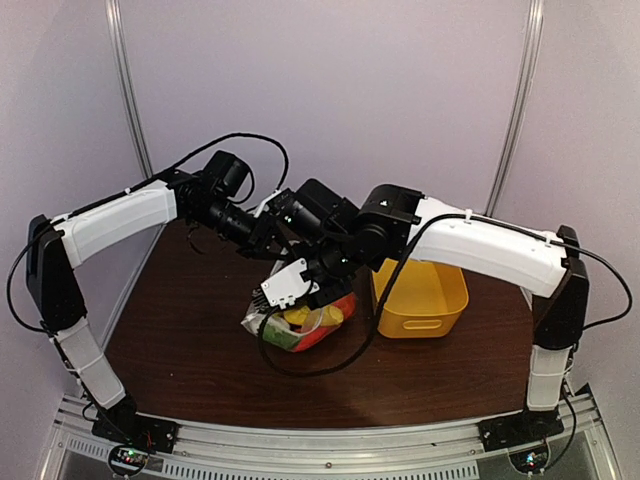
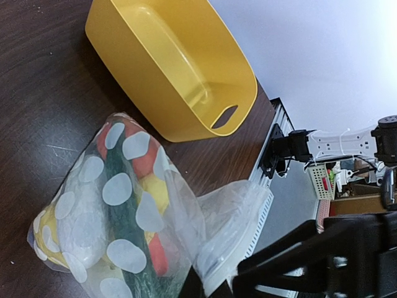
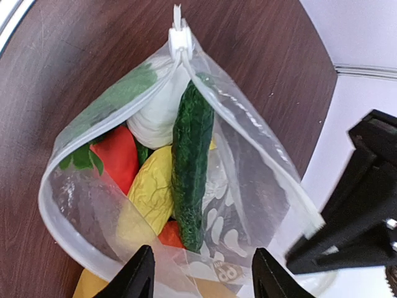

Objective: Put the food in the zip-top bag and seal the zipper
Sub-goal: Pass from the left arm to the right

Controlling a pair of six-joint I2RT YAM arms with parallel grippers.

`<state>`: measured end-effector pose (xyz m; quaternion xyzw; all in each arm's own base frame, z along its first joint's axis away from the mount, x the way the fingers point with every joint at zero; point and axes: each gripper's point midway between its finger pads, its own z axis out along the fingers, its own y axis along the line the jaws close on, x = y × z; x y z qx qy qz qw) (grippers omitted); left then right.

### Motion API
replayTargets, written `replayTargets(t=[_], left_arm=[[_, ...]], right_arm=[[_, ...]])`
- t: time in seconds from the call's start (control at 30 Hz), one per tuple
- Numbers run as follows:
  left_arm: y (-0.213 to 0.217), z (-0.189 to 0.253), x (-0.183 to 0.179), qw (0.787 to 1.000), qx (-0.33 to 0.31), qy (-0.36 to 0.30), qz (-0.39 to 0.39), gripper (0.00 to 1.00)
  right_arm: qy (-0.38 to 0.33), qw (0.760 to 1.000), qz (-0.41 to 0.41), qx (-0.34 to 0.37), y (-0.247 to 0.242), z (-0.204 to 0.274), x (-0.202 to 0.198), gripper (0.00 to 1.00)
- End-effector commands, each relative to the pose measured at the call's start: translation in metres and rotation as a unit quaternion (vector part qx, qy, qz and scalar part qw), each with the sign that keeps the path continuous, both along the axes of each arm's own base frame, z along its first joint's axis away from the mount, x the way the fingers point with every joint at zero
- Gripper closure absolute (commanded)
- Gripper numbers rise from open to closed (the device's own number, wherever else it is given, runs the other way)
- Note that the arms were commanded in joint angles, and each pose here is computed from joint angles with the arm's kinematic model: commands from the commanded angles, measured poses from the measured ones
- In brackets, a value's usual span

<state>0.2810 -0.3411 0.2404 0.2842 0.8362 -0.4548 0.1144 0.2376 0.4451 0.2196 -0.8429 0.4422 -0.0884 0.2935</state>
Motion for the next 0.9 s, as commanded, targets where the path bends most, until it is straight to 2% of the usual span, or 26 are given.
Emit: replayTargets(t=[0.0,0.17,0.3,0.53,0.67,0.87], left_arm=[[-0.006,-0.002,0.008,1.000,-0.004,-0.023,-0.010,1.00],[-0.007,-0.008,0.013,0.999,0.003,-0.028,-0.014,1.00],[-0.009,-0.007,0.015,0.999,0.000,-0.027,-0.017,1.00],[-0.010,-0.003,0.015,0.999,-0.004,-0.028,-0.018,1.00],[-0.009,-0.003,0.014,0.999,-0.001,-0.027,-0.020,1.00],[-0.009,-0.004,0.013,0.999,0.000,-0.027,-0.023,1.00]], right_arm=[[0.031,0.999,0.000,0.035,-0.006,0.028,-0.016,0.47],[0.097,0.994,0.045,0.034,-0.019,0.030,-0.051,0.48],[0.120,0.991,0.064,0.015,-0.028,0.015,-0.065,0.47],[0.088,0.994,0.056,-0.038,-0.026,-0.019,-0.056,0.48],[0.075,0.995,0.054,-0.044,-0.021,-0.029,-0.049,0.48],[0.057,0.995,0.042,-0.071,-0.019,-0.049,-0.037,0.53]])
